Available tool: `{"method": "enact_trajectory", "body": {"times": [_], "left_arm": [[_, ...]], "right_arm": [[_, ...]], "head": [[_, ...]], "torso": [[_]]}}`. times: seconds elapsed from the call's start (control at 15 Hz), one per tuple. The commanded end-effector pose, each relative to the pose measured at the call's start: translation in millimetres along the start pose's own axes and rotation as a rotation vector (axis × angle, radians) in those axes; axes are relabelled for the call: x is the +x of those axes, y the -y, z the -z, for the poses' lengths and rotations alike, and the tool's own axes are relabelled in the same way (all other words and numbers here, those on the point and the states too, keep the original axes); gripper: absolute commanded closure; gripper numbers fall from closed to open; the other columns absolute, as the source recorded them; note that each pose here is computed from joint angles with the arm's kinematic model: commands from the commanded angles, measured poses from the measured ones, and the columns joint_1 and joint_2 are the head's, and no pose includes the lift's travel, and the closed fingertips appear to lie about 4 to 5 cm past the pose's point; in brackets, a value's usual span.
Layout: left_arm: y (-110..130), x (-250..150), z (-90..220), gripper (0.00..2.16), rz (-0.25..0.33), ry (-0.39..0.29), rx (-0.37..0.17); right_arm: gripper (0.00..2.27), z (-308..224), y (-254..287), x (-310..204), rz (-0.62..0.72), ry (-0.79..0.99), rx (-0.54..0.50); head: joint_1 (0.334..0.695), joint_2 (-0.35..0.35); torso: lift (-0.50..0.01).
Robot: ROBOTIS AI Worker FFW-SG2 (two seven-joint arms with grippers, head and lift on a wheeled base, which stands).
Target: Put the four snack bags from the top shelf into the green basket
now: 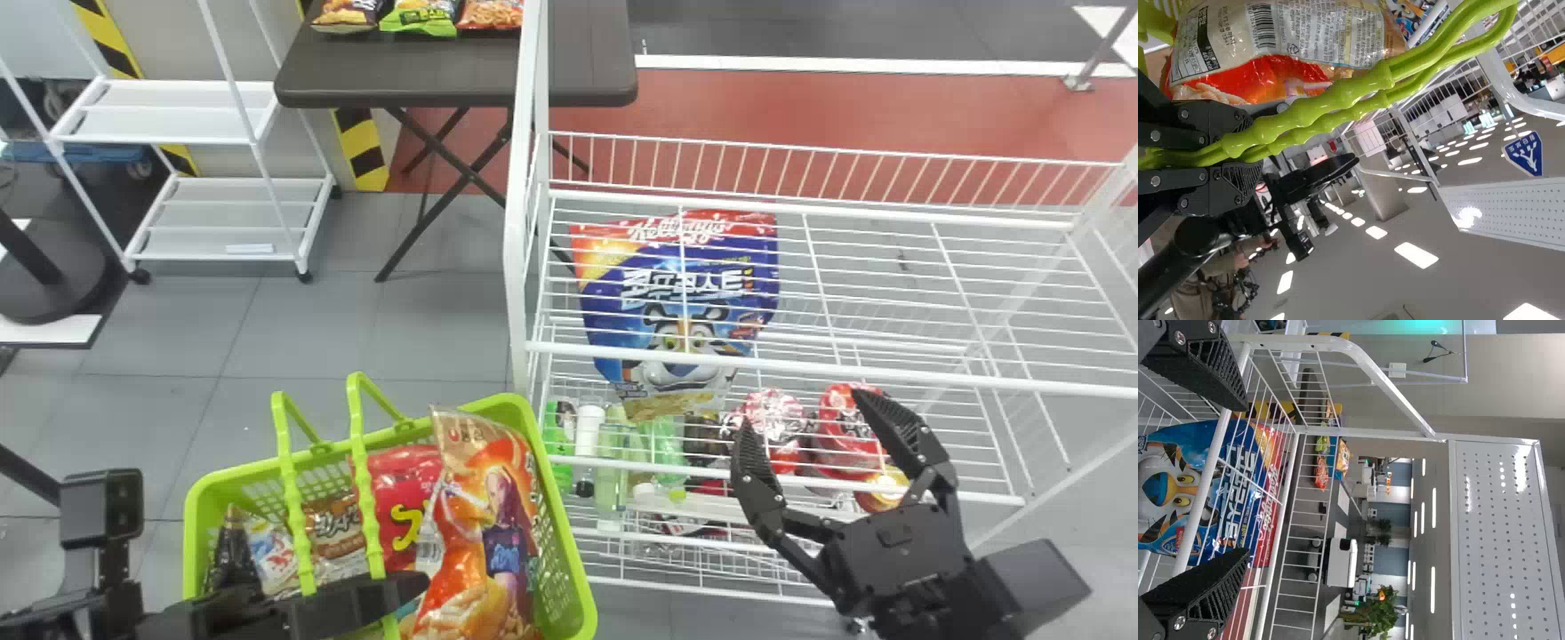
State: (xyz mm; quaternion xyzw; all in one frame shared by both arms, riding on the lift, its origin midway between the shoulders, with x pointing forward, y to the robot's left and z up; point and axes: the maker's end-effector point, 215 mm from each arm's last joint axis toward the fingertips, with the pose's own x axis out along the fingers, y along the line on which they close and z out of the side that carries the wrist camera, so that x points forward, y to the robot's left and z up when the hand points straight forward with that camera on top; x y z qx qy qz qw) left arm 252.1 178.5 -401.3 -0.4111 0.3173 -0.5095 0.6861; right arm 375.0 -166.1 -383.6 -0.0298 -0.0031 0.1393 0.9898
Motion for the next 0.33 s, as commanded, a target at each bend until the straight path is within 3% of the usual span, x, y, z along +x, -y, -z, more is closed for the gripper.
{"method": "enact_trajectory", "body": {"times": [0.0, 0.27], "left_arm": [[3.7, -3.4, 2.7, 2.15, 0.010, 0.003, -0.002], [4.6, -6.4, 2.7, 2.15, 0.007, 0.007, -0.002]], "right_arm": [[0.05, 1.2, -1.6, -1.1, 0.000, 0.000, 0.003], [0.05, -0.7, -5.2, -1.4, -0.005, 0.012, 0.004]], "head": [[0.695, 0.022], [0.695, 0.035]], "torso": [[0.000], [0.000]]}}
